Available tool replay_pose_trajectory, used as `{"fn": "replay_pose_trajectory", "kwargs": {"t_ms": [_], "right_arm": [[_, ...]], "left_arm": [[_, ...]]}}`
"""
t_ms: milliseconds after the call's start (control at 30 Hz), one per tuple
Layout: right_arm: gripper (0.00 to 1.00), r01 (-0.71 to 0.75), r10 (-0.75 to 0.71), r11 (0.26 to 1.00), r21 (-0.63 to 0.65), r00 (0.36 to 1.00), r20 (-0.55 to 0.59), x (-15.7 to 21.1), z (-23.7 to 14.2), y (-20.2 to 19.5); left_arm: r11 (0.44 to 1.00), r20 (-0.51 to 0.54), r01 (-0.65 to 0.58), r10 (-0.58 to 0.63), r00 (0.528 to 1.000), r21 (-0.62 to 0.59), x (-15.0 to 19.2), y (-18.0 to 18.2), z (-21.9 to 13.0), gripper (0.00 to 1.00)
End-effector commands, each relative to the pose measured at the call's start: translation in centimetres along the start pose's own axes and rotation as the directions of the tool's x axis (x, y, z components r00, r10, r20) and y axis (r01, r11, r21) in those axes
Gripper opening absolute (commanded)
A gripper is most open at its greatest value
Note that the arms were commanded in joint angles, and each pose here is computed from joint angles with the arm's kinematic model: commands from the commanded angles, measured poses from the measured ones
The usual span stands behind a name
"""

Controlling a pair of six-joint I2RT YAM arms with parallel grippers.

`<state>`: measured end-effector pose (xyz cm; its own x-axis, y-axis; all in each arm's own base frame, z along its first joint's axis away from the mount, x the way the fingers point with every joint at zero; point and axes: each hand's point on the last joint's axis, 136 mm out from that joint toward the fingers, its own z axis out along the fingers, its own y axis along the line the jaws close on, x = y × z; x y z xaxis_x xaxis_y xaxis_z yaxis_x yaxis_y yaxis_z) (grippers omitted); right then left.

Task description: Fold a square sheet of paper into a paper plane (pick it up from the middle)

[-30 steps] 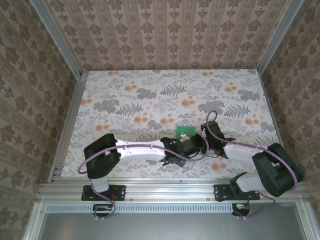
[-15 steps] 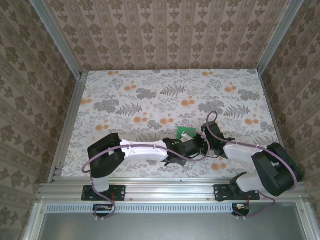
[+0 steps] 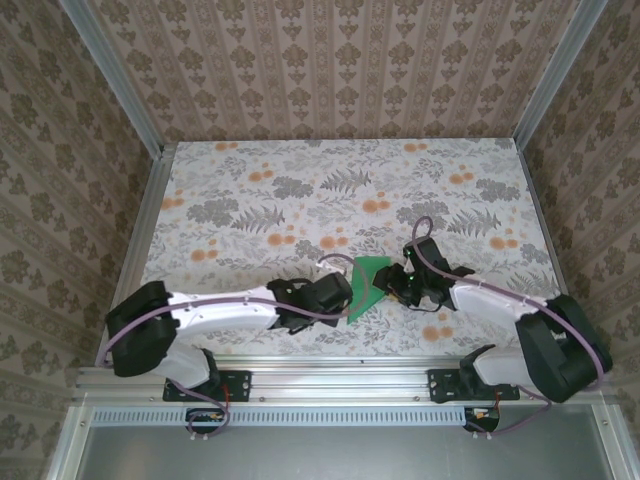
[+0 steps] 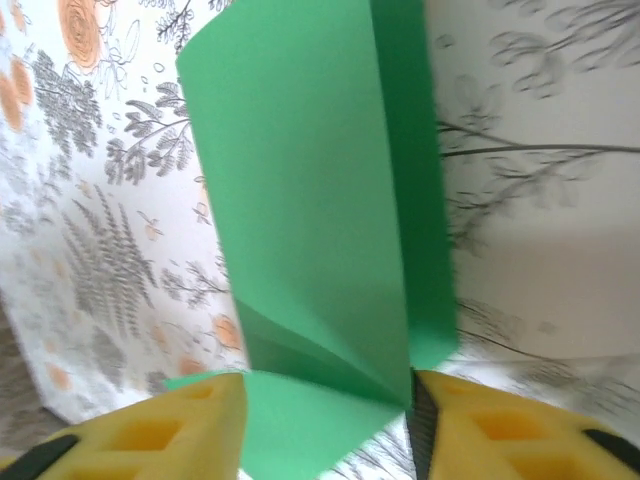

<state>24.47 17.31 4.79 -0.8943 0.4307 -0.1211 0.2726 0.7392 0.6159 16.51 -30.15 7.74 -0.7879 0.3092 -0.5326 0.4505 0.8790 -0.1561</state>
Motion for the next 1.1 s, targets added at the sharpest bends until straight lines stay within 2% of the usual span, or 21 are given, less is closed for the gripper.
{"fn": "replay_pose_trajectory", "kwargs": {"t_ms": [0, 67, 100, 200, 267, 433, 667, 933, 1067], "right_arm": [[0.53, 0.069, -0.077, 0.987, 0.144, 0.996, 0.047, -0.1, -3.1, -2.2], [0.52, 0.088, -0.093, 0.992, 0.086, 0.994, 0.055, 0.4, -3.9, -1.5], [0.48, 0.095, -0.096, 0.995, 0.011, 0.994, 0.054, 0.8, -4.0, -0.3], [0.3, 0.087, -0.087, 0.98, -0.181, 0.996, 0.012, 2.6, -3.4, 2.7], [0.21, 0.105, -0.112, 0.971, -0.214, 0.994, -0.02, 3.9, -2.6, 3.9], [0.1, 0.148, -0.186, 0.961, -0.235, 0.971, -0.148, 7.1, 1.1, 5.7], [0.07, 0.128, -0.171, 0.968, -0.217, 0.966, -0.192, 8.0, 3.9, 5.4], [0.07, 0.147, -0.161, 0.986, -0.076, 0.96, -0.231, 8.6, 5.8, 1.5], [0.08, 0.153, -0.168, 0.985, -0.084, 0.958, -0.234, 8.5, 5.6, 1.9]], "left_arm": [[0.993, 0.014, 0.1, -0.101, 0.995, 0.061, -0.7, 0.9, -0.9, 0.31], [0.987, 0.012, 0.145, -0.146, 0.989, 0.075, -0.9, 2.0, -1.3, 0.31], [0.982, 0.015, 0.166, -0.168, 0.986, 0.087, -1.2, 2.5, -1.5, 0.31], [0.974, 0.031, 0.203, -0.207, 0.978, 0.104, -1.7, 3.6, -2.1, 0.31], [0.967, 0.031, 0.221, -0.226, 0.974, 0.126, -1.9, 3.8, -2.3, 0.31], [0.962, 0.014, 0.236, -0.24, 0.971, 0.137, -2.0, 4.0, -2.0, 0.31], [0.961, -0.01, 0.249, -0.249, 0.968, 0.125, -1.2, 4.3, -1.8, 0.31], [0.963, -0.022, 0.244, -0.243, 0.97, 0.112, -1.1, 4.5, -1.6, 0.31], [0.964, -0.04, 0.241, -0.238, 0.971, 0.111, -0.9, 4.3, -1.3, 0.31]]}}
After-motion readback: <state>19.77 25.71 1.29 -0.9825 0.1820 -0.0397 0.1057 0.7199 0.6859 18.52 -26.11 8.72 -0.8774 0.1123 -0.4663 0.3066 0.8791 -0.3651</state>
